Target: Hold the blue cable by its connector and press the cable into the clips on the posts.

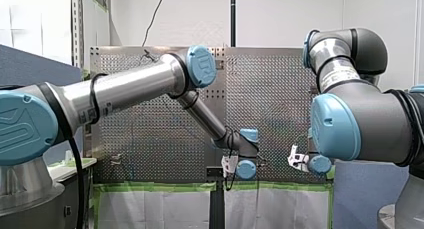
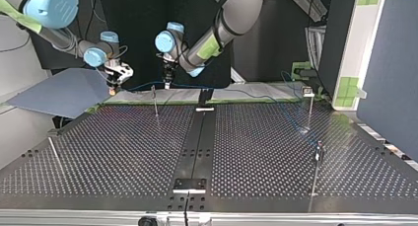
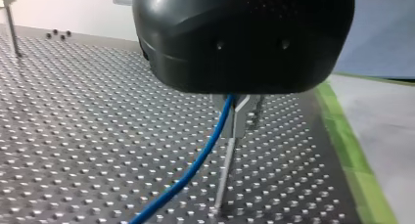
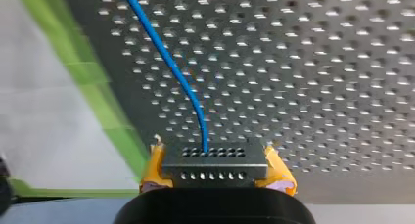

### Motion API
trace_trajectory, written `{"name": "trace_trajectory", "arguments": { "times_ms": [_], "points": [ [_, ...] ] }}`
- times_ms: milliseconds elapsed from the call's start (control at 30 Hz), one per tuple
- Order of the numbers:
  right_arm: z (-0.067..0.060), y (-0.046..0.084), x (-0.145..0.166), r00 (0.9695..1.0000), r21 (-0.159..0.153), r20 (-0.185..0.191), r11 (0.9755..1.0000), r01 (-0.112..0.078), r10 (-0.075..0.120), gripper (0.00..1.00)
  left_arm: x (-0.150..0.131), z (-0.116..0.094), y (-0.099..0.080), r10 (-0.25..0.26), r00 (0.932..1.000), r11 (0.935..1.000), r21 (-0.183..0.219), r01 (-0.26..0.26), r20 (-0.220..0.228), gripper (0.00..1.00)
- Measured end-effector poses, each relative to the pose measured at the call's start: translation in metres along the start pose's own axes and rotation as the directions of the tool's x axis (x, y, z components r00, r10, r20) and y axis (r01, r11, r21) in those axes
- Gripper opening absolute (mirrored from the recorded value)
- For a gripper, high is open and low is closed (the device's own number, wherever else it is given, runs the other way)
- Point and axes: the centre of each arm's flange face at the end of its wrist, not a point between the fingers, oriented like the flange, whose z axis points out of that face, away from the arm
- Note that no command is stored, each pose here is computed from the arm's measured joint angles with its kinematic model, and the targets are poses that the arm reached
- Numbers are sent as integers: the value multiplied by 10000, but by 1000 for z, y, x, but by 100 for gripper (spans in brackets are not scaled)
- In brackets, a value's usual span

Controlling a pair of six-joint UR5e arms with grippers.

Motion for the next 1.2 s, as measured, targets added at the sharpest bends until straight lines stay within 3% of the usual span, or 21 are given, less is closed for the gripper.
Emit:
{"name": "trace_trajectory", "arguments": {
  "times_ms": [300, 900, 1200],
  "points": [
    [3, 2, -1, 10000, 116, 85, 9999, -12, 11, 2, 9, 8, 7, -28, 10000, 10000, -35, 28, -30, 0],
    [19, 6, 18, 9997, 261, -210, 9996, 83, -77, 2, 4, 24, 12, -171, 9998, 9998, -39, 172, 62, 0],
    [29, 4, 30, 9994, 360, -334, 9993, 86, -74, 2, -15, 44, 9, -488, 9983, 9988, 8, 488, 329, 0]
  ]
}}
